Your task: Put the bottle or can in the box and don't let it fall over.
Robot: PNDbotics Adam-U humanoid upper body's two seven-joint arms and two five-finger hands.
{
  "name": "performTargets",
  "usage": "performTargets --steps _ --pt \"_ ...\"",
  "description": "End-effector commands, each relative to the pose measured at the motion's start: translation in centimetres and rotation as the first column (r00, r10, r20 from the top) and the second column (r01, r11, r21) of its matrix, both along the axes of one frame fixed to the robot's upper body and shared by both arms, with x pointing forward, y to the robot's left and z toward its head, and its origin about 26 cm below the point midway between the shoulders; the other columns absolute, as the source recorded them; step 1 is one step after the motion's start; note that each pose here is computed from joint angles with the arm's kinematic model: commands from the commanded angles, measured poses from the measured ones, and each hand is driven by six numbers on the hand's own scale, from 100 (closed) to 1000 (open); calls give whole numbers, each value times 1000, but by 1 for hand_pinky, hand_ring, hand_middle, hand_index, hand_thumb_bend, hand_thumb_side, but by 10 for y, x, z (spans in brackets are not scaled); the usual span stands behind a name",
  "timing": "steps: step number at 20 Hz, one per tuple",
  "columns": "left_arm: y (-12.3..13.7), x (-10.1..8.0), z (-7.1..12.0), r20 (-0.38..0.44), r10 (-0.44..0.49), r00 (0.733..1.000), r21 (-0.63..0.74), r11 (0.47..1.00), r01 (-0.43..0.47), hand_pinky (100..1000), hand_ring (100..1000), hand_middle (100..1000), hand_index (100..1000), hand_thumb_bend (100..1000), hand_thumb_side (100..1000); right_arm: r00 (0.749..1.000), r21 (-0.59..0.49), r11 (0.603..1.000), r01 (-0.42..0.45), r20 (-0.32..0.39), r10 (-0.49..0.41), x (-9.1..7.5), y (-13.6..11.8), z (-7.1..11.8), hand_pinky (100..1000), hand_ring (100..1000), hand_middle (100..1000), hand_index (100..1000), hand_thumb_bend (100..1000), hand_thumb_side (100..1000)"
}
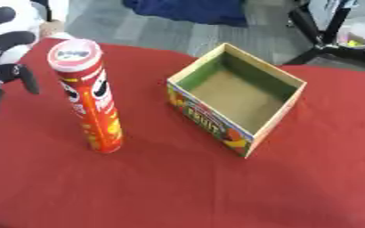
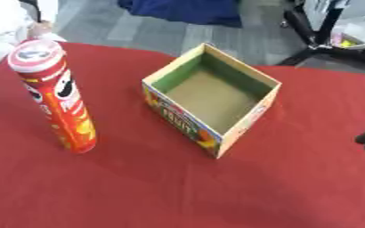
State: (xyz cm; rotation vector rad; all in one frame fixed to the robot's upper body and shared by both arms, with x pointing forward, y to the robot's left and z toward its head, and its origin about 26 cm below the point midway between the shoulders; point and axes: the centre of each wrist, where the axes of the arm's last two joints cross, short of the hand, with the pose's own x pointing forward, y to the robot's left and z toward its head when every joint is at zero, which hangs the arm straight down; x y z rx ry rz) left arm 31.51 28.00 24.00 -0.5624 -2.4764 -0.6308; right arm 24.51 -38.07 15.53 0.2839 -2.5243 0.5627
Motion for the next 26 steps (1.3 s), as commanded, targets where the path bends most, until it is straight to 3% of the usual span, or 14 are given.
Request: performTargets --steps 1,4,8,12,14,17,18,19,20,26 --pt "1 -4 16 68 7 998 15 1000 -8 528 869 873 862 100 597 1000 -19 1000 2 21 -1 -2 -3 5 684 599 718 956 100 524" --pt "6 -5 46 214 82 973 85 991 -102 620 900 901 882 100 590 1000 -26 1000 5 25 -5 -4 -5 5 686 600 719 955 100 524" --pt "13 0 84 399 163 902 210 942 -263 685 931 936 906 100 578 1000 -41 999 13 25 -12 -6 -8 3 686 600 718 955 100 524" --pt "16 11 109 485 151 861 333 879 -342 735 941 940 904 100 569 1000 -55 998 17 26 -15 -8 -9 2 688 600 718 954 100 525" --pt "18 14 120 524 151 838 366 849 -382 786 948 940 902 100 517 999 -59 998 17 28 -15 -9 -9 2 689 600 718 953 100 526" --pt "16 18 132 580 143 802 396 811 -431 792 953 948 910 100 494 999 -63 998 17 30 -15 -9 -10 1 689 601 719 953 100 526" --pt "14 21 134 589 138 796 408 800 -441 759 955 960 927 100 548 999 -64 998 16 31 -15 -9 -10 1 689 601 719 953 100 526" --pt "13 25 136 593 131 795 426 786 -448 758 956 963 932 100 498 999 -66 998 15 31 -13 -10 -10 1 689 601 719 953 100 526" --pt "11 28 137 596 123 793 445 772 -454 766 957 966 935 100 556 999 -67 998 14 31 -12 -10 -10 0 689 601 719 952 100 526" --pt "8 59 140 594 96 799 529 702 -477 812 967 974 940 100 605 1000 -68 998 10 27 -8 -10 -10 0 689 601 719 952 100 526"
